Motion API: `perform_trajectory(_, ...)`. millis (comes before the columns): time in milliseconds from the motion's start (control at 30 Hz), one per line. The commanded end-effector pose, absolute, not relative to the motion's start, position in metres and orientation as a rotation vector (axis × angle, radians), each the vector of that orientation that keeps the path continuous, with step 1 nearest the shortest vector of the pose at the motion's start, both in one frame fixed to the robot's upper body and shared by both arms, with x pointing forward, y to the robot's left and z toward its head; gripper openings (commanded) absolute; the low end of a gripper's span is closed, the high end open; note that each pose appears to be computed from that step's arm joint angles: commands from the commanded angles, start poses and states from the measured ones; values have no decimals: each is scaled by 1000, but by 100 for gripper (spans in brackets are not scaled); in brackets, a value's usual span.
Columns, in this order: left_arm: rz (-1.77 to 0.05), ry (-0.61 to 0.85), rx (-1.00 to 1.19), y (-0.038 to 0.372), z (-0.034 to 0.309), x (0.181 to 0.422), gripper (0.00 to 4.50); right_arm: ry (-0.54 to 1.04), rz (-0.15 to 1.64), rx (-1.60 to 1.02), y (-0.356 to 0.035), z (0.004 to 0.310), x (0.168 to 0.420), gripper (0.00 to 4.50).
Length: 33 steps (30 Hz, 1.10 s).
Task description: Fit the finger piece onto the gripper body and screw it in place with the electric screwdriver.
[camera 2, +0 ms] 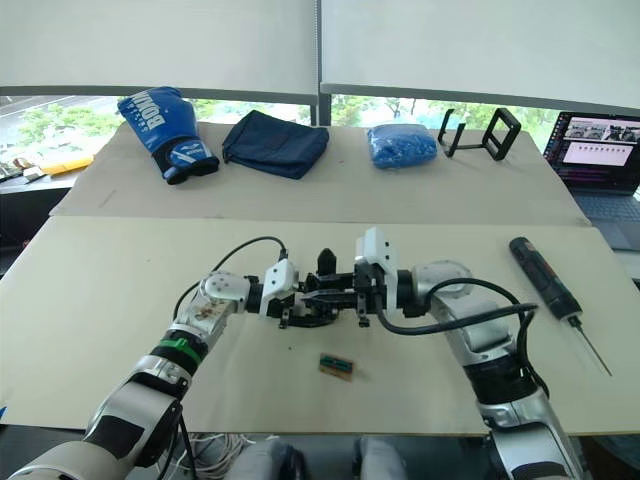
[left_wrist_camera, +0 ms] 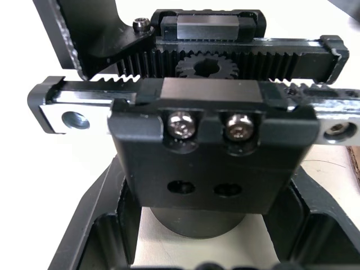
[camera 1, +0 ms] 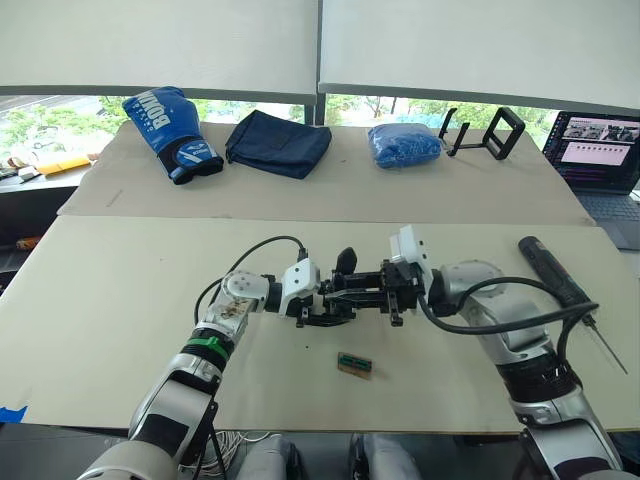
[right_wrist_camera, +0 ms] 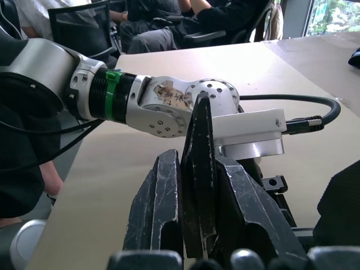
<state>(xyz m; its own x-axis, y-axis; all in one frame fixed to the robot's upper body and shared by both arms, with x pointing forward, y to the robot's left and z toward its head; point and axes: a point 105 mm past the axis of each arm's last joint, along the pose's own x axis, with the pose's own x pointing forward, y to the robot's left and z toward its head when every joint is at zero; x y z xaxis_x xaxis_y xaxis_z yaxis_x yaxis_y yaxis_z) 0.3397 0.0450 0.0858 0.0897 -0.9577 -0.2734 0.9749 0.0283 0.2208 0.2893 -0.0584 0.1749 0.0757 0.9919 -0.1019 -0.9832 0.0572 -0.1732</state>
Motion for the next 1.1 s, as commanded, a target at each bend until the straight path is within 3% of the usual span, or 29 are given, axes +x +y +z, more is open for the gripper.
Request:
perform_trajectory(33, -1504, 18, 449, 42, 90, 339, 235, -91, 1518, -253, -53, 179, 291, 41)
perform_trajectory(367, -1492, 18, 440, 44, 92, 341, 235, -2, 1525, -294, -56, 157, 294, 41)
perform_trajectory(1100, -1477, 11, 427, 42, 96, 345, 235, 5, 1513, -267, -71, 160, 293, 41)
